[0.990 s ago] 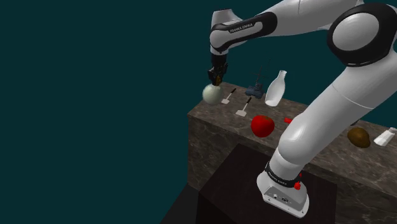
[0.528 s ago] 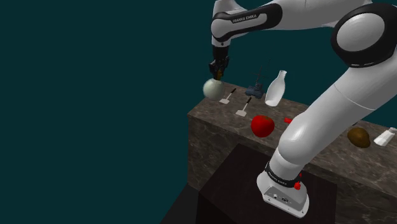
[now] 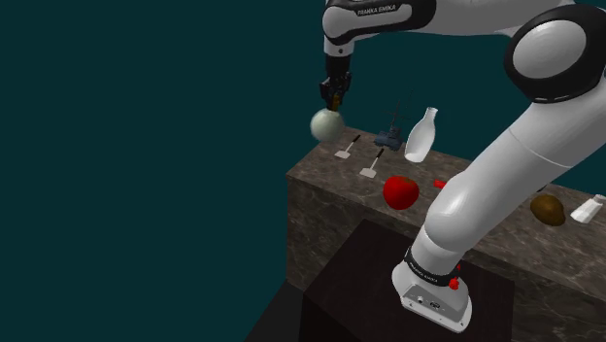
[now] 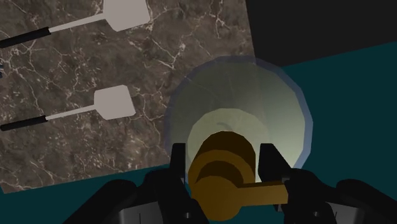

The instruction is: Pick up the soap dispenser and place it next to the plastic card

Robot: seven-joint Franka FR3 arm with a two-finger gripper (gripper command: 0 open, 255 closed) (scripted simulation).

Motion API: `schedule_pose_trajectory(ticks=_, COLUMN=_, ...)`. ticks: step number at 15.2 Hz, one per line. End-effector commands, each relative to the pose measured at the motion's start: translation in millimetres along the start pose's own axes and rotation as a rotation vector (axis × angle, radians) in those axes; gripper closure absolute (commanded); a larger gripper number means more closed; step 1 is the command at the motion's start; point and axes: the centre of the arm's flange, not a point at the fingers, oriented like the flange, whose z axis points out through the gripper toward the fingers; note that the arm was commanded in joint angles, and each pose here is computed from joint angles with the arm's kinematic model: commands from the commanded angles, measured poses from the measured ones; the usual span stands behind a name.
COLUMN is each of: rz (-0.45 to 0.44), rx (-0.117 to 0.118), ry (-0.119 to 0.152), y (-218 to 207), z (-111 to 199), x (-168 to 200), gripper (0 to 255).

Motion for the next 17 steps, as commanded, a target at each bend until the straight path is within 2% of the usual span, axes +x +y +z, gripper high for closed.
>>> schedule_pose_trajectory(ticks=1, rz=0.000, rx=0.000, ry=0.000, y=0.9, z=-10.2, x=-0.6, gripper=255)
schedule_pose_trajectory(ticks=10, rz=0.000, rx=0.000, ry=0.000, y=5.5, z=-54.0, x=-0.2, gripper=255)
schedule_pose_trajectory(ticks=17, rz=0.000, rx=0.000, ry=0.000, y=67.9, z=-48.5, x=-68.0, gripper=255)
